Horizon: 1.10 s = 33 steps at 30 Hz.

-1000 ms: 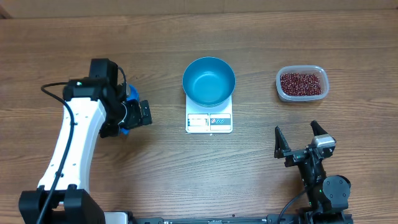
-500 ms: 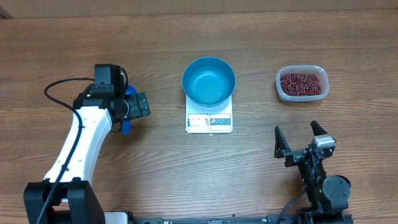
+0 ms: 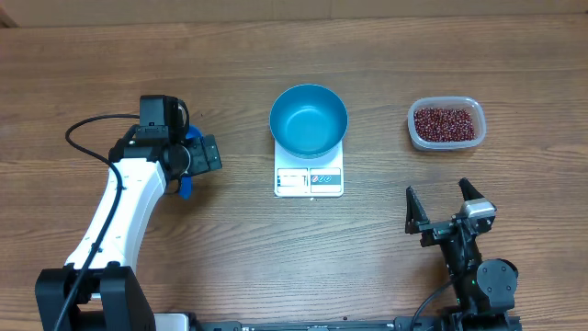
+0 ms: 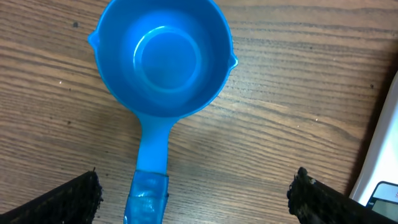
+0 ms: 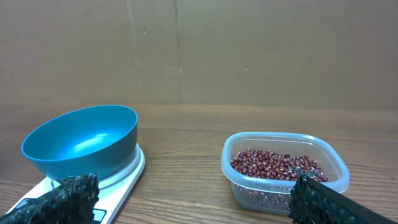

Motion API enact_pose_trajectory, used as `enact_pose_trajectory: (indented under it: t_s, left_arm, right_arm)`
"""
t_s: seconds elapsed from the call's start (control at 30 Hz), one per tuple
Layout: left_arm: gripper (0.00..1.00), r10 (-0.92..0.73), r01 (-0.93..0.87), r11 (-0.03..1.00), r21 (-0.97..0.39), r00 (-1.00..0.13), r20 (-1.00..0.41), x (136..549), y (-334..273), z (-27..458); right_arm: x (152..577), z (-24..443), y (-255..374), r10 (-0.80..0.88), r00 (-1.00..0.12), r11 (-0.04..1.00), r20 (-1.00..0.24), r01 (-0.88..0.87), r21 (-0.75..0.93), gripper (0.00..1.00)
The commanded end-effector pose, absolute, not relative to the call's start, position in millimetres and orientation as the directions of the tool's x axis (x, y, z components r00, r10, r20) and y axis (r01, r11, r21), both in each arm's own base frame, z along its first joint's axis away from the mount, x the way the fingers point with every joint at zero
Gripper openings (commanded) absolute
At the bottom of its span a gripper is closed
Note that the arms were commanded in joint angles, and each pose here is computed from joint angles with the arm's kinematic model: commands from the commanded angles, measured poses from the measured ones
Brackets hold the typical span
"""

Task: Scoop item into bowl and weigh 150g on scale
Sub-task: 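Lower the left gripper and close it on the blue scoop handle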

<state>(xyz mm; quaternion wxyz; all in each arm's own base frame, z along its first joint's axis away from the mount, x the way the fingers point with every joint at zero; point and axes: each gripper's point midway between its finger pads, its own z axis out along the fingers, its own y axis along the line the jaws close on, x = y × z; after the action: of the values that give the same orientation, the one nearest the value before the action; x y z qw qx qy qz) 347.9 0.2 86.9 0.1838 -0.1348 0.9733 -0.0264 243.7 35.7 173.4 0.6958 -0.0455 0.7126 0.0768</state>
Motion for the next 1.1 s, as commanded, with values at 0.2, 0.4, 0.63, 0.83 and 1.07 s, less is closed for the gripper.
enact_pose_trajectory:
  t_s: [0.2,0.4,0.63,0.83,1.07]
  left_arm:
    - [1.0,-0.271,-0.273,0.961,-0.032,-0.922,-0.276,341.1,9.7,55.6]
    - [0.98,-0.268,-0.269,0.963,-0.025,-0.944,-0.194,337.7,6.7,24.4]
    - [0.91,-0.248,-0.225,0.96,-0.169,-0.96,-0.132,335.8,-20.8,18.8]
    - [0.86,-0.209,-0.175,0.958,-0.227,-0.969,-0.133,342.5,-31.9,37.4]
    - [0.87,-0.258,-0.224,0.956,-0.191,-0.95,-0.178,364.2,-19.5,70.6]
  right_arm:
    - [244.0,171.2,34.1,0.046,-0.025,0.985,-0.999,-0.164,0.049,1.0]
    - [244.0,171.2,34.1,0.046,-0.025,0.985,-0.999,-0.164,0.049,1.0]
    - [244.0,171.2,34.1,0.046,-0.025,0.985,-0.999,-0.164,0.049,1.0]
    - [244.0,171.2,34.1,0.046,-0.025,0.985,-0.999,-0.164,0.049,1.0]
    - [244.0,171.2,34.1,0.046,-0.025,0.985,-0.999,-0.164,0.049,1.0]
